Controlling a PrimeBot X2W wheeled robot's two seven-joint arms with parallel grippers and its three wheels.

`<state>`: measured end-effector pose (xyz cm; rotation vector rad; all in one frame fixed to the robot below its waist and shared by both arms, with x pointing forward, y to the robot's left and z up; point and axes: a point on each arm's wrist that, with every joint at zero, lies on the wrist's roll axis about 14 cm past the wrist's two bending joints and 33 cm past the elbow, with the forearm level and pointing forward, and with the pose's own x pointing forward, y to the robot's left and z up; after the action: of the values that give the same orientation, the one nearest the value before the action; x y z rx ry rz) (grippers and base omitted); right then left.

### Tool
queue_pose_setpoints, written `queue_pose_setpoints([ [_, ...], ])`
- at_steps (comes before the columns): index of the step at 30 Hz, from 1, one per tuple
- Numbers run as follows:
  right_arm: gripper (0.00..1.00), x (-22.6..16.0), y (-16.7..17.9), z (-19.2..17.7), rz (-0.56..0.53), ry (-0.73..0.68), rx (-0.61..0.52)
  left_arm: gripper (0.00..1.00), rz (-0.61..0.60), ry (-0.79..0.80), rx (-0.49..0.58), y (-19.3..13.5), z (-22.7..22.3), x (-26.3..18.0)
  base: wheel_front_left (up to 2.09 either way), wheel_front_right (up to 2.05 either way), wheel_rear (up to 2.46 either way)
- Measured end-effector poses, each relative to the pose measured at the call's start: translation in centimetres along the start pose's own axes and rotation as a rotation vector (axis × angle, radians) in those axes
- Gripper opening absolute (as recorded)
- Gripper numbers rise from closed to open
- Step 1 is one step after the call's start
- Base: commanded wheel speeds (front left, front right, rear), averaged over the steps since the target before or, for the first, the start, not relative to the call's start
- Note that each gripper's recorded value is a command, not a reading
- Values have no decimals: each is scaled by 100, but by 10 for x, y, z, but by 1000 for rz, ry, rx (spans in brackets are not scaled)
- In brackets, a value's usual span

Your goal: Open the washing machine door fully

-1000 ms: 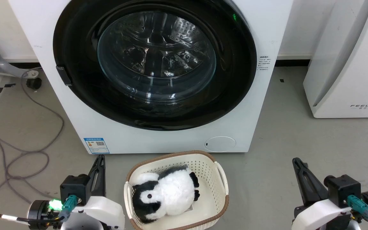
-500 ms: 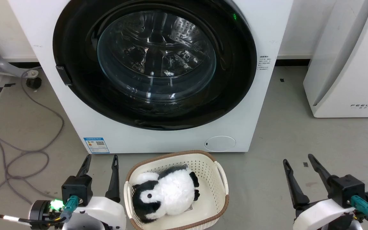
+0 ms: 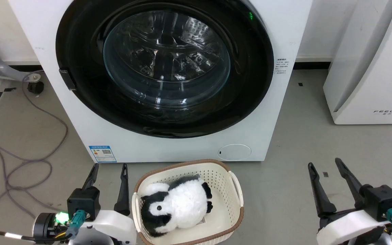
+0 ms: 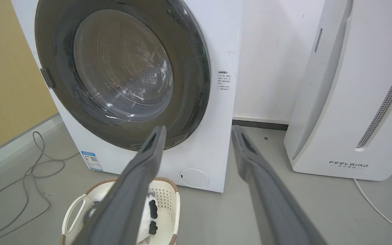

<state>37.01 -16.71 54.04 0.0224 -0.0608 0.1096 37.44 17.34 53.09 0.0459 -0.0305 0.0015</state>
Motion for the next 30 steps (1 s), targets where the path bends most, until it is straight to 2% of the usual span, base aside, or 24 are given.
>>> queue_pose_setpoints([
  [15, 100, 1, -2, 12, -7, -60, 49, 100, -1, -28, -8, -3, 3, 1, 0, 0, 0],
  [17, 2, 1, -3, 14, -8, -69, 56, 100, -2, -31, -8, -4, 4, 1, 0, 0, 0],
  [22, 0, 1, -6, 17, -17, -89, 134, 100, -2, -41, -9, -5, 5, 3, 0, 0, 0],
  [30, 0, -1, -18, 0, -72, -87, 502, 100, 1, -56, -16, -5, 7, 3, 0, 0, 0],
])
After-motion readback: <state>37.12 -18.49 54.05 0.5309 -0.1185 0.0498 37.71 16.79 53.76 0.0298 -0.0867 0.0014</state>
